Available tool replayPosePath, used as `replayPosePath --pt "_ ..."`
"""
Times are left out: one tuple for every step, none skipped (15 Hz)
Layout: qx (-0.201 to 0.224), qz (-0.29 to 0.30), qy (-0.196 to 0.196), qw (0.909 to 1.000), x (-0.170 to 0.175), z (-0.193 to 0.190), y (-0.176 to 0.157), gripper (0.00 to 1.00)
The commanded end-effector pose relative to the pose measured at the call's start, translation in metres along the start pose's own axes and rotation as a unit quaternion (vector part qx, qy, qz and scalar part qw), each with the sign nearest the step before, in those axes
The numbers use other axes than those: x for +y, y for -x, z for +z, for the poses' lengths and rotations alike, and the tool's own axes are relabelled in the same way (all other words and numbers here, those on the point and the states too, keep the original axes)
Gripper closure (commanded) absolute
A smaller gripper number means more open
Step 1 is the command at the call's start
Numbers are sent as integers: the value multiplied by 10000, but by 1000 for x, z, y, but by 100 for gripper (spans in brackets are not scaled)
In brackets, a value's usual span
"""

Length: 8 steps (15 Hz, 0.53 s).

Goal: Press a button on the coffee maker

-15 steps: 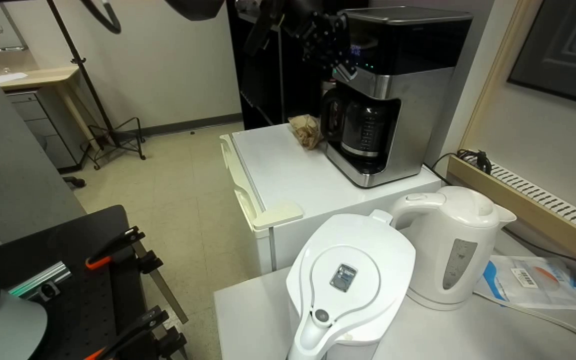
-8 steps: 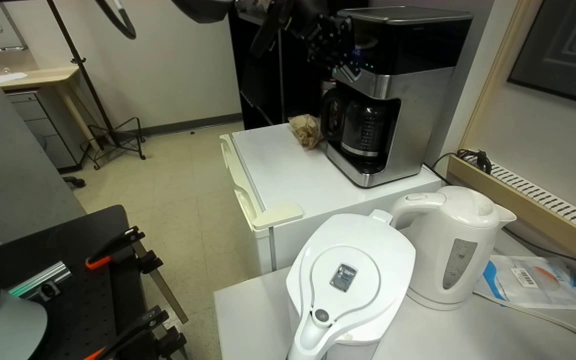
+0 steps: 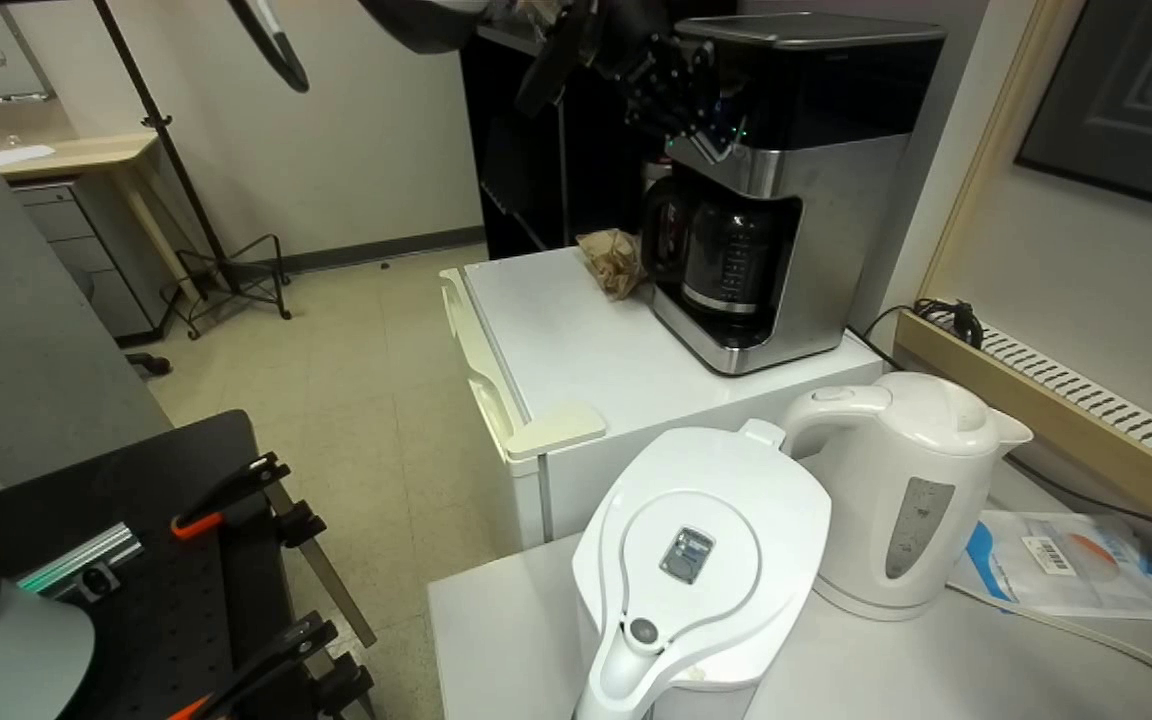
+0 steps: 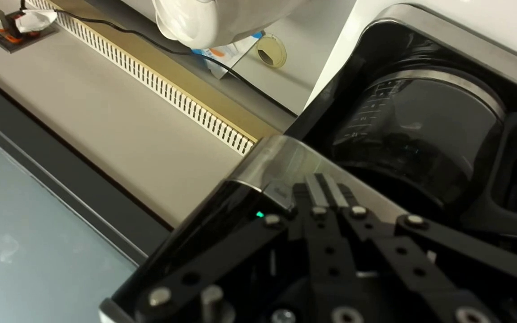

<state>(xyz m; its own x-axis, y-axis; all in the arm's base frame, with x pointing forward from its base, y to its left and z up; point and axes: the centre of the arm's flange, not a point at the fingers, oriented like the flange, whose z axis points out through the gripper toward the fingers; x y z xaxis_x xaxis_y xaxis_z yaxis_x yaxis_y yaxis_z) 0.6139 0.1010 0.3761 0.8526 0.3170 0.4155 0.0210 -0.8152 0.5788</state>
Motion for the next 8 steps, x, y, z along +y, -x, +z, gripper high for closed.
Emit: replayPosePath --pt "149 -45 1 9999 -1 8 -13 98" --pt "155 -47 0 9999 -1 8 -13 99" --pt "165 -51 4 9999 0 8 -13 99" --pt "171 -50 11 9998 0 8 -14 99" --pt "174 -52 9 9998 -1 8 -13 99" --pt "179 -61 10 9998 -1 7 -12 99" --pt "166 -87 18 9998 -2 5 -8 99" --pt "144 -104 27 9998 -3 3 -5 99"
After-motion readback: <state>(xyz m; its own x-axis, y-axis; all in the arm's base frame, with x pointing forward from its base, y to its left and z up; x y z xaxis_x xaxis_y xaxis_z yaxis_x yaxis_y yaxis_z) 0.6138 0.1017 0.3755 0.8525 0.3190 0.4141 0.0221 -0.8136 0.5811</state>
